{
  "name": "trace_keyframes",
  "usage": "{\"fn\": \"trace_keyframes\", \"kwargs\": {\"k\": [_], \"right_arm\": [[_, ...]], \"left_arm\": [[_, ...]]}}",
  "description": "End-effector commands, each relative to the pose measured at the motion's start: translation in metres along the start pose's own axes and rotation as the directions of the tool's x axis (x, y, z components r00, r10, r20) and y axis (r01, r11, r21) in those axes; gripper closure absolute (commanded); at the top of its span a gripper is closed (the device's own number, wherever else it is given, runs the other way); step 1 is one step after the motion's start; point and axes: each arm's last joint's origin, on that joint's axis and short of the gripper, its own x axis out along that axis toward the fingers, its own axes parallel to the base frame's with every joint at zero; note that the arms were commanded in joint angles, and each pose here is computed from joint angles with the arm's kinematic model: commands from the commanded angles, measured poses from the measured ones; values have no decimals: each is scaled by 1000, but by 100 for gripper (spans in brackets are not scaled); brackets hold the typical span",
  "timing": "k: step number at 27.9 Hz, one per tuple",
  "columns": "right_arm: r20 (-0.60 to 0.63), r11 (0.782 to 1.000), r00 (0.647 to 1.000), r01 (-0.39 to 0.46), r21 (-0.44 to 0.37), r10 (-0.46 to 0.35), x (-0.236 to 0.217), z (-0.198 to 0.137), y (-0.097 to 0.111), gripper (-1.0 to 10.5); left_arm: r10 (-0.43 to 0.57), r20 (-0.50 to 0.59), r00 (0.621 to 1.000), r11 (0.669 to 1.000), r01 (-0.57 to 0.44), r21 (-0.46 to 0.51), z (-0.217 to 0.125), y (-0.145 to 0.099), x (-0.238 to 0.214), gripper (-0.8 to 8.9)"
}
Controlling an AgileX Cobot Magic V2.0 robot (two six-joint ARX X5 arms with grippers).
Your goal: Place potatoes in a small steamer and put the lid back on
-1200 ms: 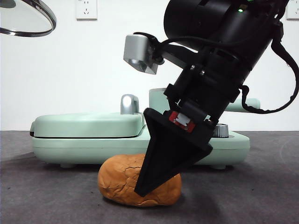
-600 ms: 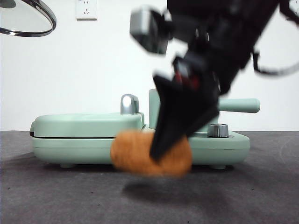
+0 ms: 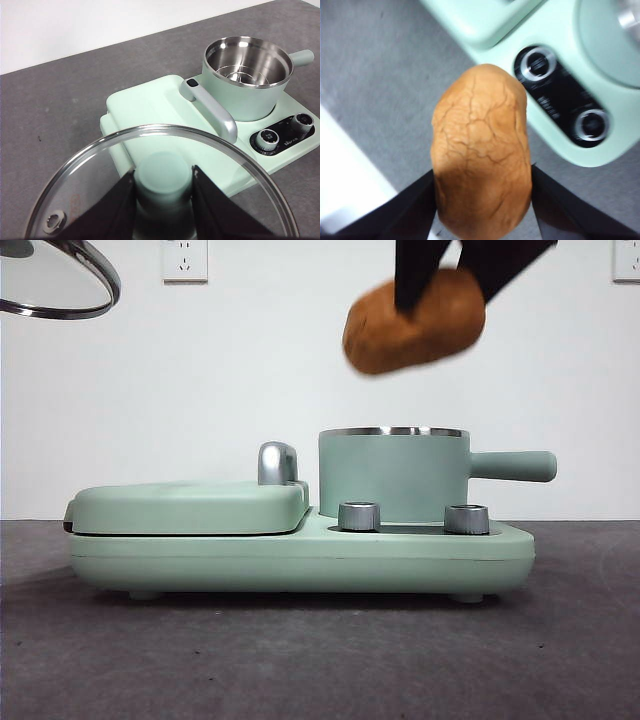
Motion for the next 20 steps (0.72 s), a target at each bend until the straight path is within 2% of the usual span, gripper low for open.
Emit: {"fn": "trace_keyframes", "kwargs": {"k": [1, 11, 20], "right_arm": [[54, 999, 998, 16, 44, -18, -13, 11, -7, 695], [132, 984, 986, 81, 161, -103, -14, 47, -58, 695], [115, 979, 984, 115, 167, -135, 24, 82, -96, 695]], "left_arm": [[-3, 47, 999, 1000, 2, 21, 7, 0, -3, 804], [-3, 50, 999, 1000, 2, 22, 7, 0, -3, 804], [-4, 50, 999, 1000, 3, 20, 7, 0, -3, 804]]}}
